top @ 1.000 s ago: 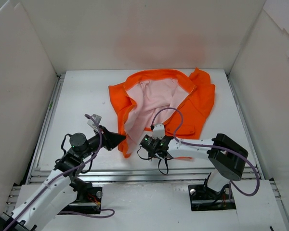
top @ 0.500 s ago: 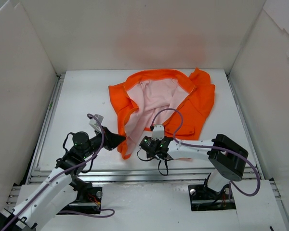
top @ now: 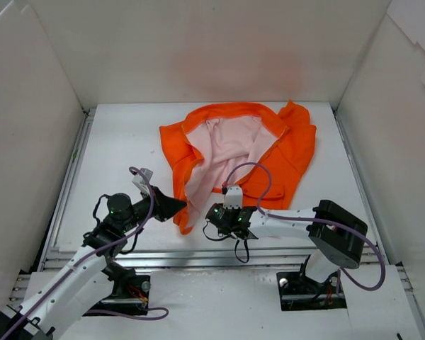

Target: Zip up the jacket

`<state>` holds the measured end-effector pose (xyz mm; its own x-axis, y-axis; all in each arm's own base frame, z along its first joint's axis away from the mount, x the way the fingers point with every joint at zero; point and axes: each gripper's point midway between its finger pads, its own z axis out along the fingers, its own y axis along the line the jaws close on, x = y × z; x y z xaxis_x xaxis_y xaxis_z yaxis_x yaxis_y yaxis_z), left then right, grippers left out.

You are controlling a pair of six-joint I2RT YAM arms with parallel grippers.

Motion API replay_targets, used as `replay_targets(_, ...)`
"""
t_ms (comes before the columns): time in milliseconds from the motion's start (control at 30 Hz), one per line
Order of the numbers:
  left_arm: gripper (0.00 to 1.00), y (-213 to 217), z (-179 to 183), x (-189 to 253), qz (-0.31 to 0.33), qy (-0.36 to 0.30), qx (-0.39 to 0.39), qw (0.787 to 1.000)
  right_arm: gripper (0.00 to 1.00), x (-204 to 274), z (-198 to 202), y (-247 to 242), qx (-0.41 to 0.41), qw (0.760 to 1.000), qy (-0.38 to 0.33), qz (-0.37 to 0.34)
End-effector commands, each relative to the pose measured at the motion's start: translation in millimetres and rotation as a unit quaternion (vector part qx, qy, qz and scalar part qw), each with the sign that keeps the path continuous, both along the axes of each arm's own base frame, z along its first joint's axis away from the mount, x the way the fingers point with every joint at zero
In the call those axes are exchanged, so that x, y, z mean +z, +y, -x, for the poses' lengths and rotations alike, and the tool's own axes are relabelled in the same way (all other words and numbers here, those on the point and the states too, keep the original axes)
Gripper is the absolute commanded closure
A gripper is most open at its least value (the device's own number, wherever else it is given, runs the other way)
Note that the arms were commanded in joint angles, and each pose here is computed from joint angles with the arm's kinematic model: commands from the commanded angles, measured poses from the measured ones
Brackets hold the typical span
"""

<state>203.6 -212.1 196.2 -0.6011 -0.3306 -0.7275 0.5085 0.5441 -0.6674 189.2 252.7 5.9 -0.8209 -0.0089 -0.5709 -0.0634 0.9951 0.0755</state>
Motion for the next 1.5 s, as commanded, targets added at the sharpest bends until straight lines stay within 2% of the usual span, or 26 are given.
replay_targets(0, 1.0, -6.7, -1.8, 48.7, 0.046, -0.059, -0.017, 0.997, 0.71, -27.7, 19.4, -21.3, -0.019, 0.999, 0.036, 0.021)
replay_targets(133, 1.0, -10.9, 2.1, 48.2, 0.056, -0.053, -0.033, 0.996, 0.9, -26.0, 18.7, -25.1, -0.027, 0.999, 0.023, 0.006)
replay_targets(200, 1.0, -12.2, 3.6, 44.6, 0.058, -0.046, -0.038, 0.997, 0.93, -20.2, 16.1, -28.2, -0.033, 0.999, 0.011, -0.001)
replay_targets(367, 1.0, -13.6, 4.2, 37.2, 0.054, -0.034, -0.043, 0.997, 0.94, -5.0, 11.5, -27.8, -0.029, 0.999, -0.019, -0.029)
replay_targets(433, 1.0, -13.5, 4.6, 35.9, 0.054, -0.032, -0.043, 0.997, 1.0, -0.6, 10.1, -27.2, -0.027, 0.999, -0.025, -0.034)
replay_targets(500, 1.0, -12.9, 4.8, 35.8, 0.055, -0.032, -0.041, 0.997, 1.0, 5.5, 9.2, -26.6, -0.022, 0.998, -0.036, -0.043)
replay_targets(700, 1.0, -16.6, 7.6, 34.6, 0.065, -0.021, -0.053, 0.996, 1.0, 53.7, -7.0, -16.8, -0.013, 0.986, -0.117, -0.121)
replay_targets(800, 1.0, -20.5, 7.9, 38.7, 0.082, -0.013, -0.061, 0.995, 1.0, 94.1, -21.4, -12.5, -0.004, 0.968, -0.188, -0.166)
replay_targets(900, 1.0, -24.6, 5.5, 45.3, 0.102, -0.009, -0.066, 0.993, 1.0, 133.1, -34.1, -6.7, 0.01, 0.94, -0.267, -0.212)
replay_targets(933, 1.0, -25.5, 4.6, 50.5, 0.109, -0.017, -0.068, 0.992, 1.0, 154.7, -39.9, -1.0, 0.018, 0.924, -0.303, -0.234)
replay_targets(1067, 1.0, -27.1, -4.6, 63.6, 0.113, -0.031, -0.059, 0.991, 1.0, 199.6, -44.5, 3.9, 0.042, 0.886, -0.374, -0.271)
replay_targets(1100, 1.0, -27.1, -7.0, 72.2, 0.117, -0.045, -0.056, 0.99, 1.0, 223.8, -44.8, 4.9, 0.044, 0.86, -0.409, -0.302)
replay_targets(1133, 1.0, -27.1, -9.5, 75.3, 0.118, -0.052, -0.053, 0.99, 1.0, 222.8, -42.2, 2.6, 0.049, 0.852, -0.419, -0.31)
replay_targets(1200, 1.0, -28.4, -14.9, 79.7, 0.121, -0.058, -0.049, 0.99, 1.0, 250.2, -39.7, -3.2, 0.037, 0.818, -0.453, -0.353)
replay_targets(1333, 1.0, -36.7, -26.6, 91.0, 0.136, -0.072, -0.057, 0.986, 1.0, 264.2, -39.2, 3.4, 0.052, 0.803, -0.469, -0.363)
replay_targets(1467, 1.0, -41.6, -31.7, 103.4, 0.151, -0.084, -0.065, 0.983, 1.0, 263.5, -40.1, 13.4, 0.06, 0.803, -0.464, -0.369)
